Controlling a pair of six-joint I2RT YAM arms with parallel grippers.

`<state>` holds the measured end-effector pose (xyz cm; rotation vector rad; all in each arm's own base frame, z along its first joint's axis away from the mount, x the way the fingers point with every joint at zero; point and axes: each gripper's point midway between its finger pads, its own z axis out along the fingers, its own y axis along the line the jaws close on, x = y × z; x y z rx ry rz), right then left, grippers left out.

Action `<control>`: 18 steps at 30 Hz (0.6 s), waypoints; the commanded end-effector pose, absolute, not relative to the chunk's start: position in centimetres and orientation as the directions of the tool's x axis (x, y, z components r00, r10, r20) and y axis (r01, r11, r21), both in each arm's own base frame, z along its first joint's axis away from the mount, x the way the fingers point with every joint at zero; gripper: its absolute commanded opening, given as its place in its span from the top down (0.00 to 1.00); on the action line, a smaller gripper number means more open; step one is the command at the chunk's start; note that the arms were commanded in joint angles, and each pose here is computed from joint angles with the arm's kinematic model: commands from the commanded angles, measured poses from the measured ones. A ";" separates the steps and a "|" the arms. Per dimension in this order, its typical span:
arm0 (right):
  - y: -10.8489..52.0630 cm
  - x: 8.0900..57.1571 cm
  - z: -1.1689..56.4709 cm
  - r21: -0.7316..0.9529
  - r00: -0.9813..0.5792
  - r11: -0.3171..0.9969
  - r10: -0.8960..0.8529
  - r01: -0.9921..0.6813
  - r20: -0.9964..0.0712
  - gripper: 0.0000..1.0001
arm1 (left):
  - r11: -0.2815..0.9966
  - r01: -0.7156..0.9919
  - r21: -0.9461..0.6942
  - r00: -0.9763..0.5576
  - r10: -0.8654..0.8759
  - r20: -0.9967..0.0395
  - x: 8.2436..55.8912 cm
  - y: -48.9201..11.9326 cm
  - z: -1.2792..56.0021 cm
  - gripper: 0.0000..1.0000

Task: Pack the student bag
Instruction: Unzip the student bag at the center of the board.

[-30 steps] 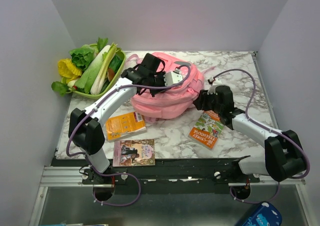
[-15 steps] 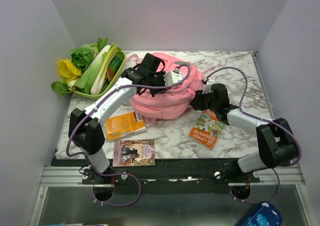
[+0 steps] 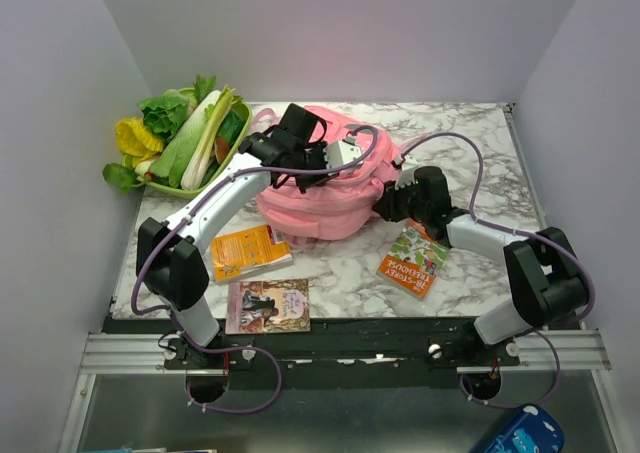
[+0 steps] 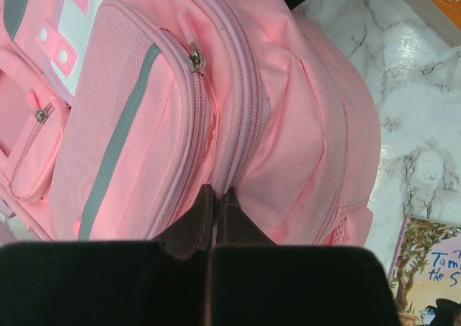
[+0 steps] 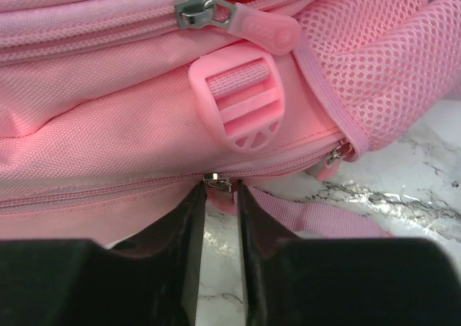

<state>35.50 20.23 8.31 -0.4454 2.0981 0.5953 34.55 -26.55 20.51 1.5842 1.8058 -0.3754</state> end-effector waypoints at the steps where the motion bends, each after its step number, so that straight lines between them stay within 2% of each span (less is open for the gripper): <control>1: 22.0 35.1 8.4 0.266 -0.522 0.777 -0.093 -0.571 -0.848 0.73 | 0.257 0.912 0.320 0.060 0.688 -0.724 35.3 -26.6 26.4 1.00; 3: 22.3 34.7 8.4 0.275 -0.517 0.769 -0.083 -0.577 -0.852 0.83 | 0.262 0.910 0.321 0.056 0.689 -0.722 35.5 -26.5 26.3 1.00; 8: 22.8 33.2 9.3 0.286 -0.494 0.761 -0.052 -0.582 -0.868 0.98 | 0.270 0.911 0.312 0.040 0.696 -0.717 35.7 -26.5 25.8 1.00; 18: 24.9 30.0 11.6 0.283 -0.458 0.724 -0.051 -0.628 -0.887 0.99 | 0.285 0.920 0.269 0.000 0.687 -0.727 35.4 -26.7 24.6 1.00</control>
